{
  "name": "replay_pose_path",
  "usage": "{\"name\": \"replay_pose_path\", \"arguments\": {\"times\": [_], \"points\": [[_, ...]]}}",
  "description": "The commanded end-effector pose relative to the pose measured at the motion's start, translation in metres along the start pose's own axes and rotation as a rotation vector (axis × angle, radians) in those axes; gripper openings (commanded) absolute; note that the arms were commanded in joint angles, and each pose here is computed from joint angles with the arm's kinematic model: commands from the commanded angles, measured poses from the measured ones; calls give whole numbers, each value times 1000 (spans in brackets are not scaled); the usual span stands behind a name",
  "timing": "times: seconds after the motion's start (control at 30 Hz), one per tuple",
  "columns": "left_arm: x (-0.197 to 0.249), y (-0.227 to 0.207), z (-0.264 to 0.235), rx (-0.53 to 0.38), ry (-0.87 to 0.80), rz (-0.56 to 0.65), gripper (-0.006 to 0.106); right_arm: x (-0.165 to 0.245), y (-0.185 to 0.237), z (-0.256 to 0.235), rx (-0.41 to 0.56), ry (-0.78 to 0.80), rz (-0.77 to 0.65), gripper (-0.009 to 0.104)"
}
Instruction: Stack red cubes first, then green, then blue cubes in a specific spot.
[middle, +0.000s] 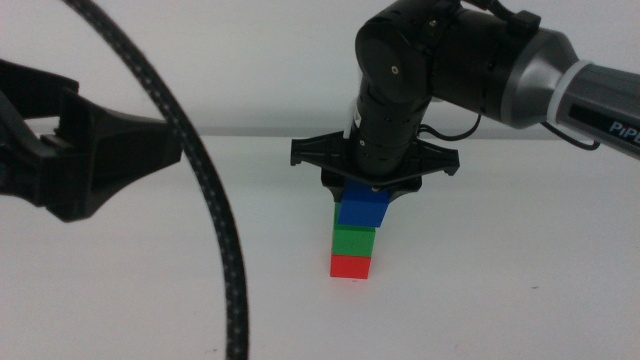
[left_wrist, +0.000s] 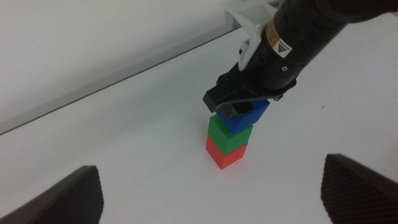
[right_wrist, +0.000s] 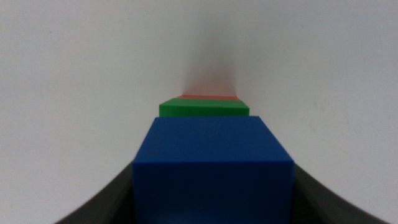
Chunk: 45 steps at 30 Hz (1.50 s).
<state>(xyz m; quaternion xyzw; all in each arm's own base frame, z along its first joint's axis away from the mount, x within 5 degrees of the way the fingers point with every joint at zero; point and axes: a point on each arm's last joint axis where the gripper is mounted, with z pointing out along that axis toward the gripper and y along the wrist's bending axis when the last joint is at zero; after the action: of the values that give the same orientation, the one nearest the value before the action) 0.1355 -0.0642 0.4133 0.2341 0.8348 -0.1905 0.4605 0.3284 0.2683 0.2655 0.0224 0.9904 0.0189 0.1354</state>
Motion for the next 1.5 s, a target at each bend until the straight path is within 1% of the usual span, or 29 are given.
{"name": "replay_pose_path", "arguments": {"times": [0.0, 0.27, 0.3, 0.6, 0.83, 0.87, 0.9, 0.93, 1.0, 1.03, 1.17, 1.2, 1.27, 1.4, 1.47], "points": [[-1, 0, 0, -3, -15, -4, 94, 2, -5, -5, 30, 18, -15, 17], [-1, 0, 0, -3, -15, -4, 94, -1, -4, -4, 27, -15, -23, 17], [-1, 0, 0, -3, -15, -4, 94, -2, -1, 2, 20, -23, -26, 17], [-1, 0, 0, -3, -15, -4, 94, -1, 4, 22, 29, 10, -32, 17], [-1, 0, 0, -3, -15, -4, 94, -1, 5, 26, 22, 10, -32, 17], [-1, 0, 0, -3, -15, -4, 94, -1, 6, 27, 23, 11, -42, 23], [-1, 0, 0, -3, -15, -4, 94, -1, 6, 27, 23, 11, -47, 26], [-1, 0, 0, -3, -15, -4, 94, -1, 6, 27, 20, 14, -52, 34], [-1, 0, 0, -3, -15, -4, 94, 0, 6, 27, 19, 15, -51, 44], [-1, 0, 0, -3, -15, -4, 94, -1, 7, 27, 16, 12, -51, 61], [-1, 0, 0, -3, -15, -4, 94, -2, 9, 27, -11, -2, -58, 81], [-1, 0, 0, -3, -15, -4, 94, -2, 10, 27, -18, 2, -56, 85], [-1, 0, 0, -3, -15, -4, 94, -2, 9, 19, -32, -12, -55, 88], [-1, 0, 0, -3, -15, -4, 94, -4, 2, -16, -72, -69, -57, 88], [-1, 0, 0, -2, -16, -6, 94, -4, -8, -46, -92, -129, -57, 88]]}}
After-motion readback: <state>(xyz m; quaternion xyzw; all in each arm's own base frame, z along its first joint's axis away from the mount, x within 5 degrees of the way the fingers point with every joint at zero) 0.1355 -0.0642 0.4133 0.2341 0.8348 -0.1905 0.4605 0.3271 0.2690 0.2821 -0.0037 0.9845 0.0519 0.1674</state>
